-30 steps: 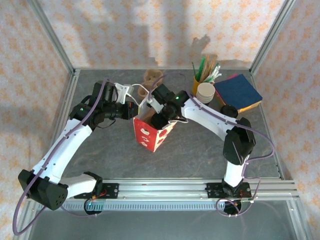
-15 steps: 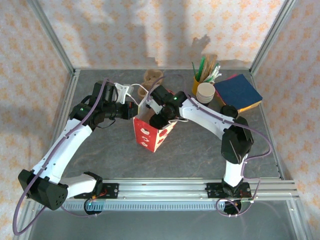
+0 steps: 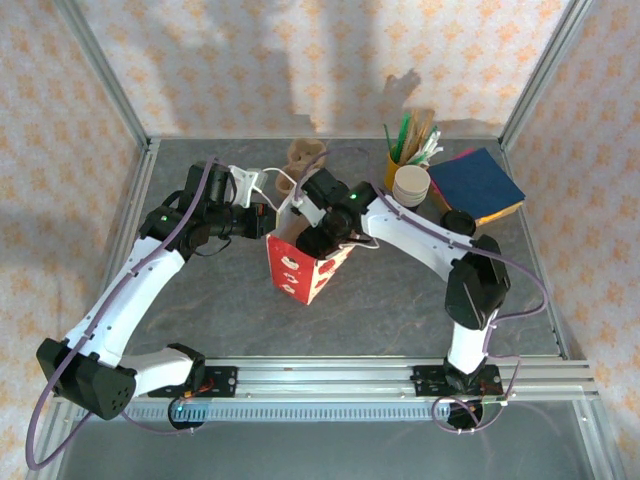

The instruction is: Pack the takeout coffee

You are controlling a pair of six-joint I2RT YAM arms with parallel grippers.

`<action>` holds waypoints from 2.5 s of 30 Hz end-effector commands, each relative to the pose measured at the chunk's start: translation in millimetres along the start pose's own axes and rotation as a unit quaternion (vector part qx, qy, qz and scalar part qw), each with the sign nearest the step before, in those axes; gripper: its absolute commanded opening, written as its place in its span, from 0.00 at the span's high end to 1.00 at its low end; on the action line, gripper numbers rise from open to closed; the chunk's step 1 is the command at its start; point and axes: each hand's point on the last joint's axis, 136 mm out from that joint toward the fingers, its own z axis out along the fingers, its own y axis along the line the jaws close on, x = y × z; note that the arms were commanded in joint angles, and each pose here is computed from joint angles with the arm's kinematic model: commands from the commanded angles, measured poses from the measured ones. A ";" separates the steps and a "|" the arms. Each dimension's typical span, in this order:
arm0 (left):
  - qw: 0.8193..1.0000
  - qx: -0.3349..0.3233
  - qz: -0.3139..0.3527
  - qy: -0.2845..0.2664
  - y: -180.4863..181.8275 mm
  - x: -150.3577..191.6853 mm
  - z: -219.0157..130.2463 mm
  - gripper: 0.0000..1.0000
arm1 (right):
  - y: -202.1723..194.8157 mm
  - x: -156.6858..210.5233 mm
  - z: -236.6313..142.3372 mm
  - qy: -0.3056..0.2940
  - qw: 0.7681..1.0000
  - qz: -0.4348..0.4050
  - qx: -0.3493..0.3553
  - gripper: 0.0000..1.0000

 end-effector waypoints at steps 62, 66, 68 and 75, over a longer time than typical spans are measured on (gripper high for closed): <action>0.984 0.002 0.068 -0.166 -57.6 -58.0 -113.2 0.31 | -64.9 -21.2 -107.0 -0.220 0.885 0.410 -0.015 0.74; 0.982 0.011 0.064 -0.177 -59.7 -64.1 -111.3 0.30 | -55.7 -30.6 -118.5 -0.239 0.893 0.379 -0.039 0.81; 0.979 0.011 0.064 -0.192 -60.9 -69.5 -114.6 0.28 | -49.1 -36.2 -129.2 -0.256 0.899 0.351 -0.053 0.84; 0.966 -0.035 0.061 -0.249 -51.3 -86.8 -133.9 0.23 | -27.4 -41.6 -164.6 -0.317 0.907 0.262 -0.089 0.94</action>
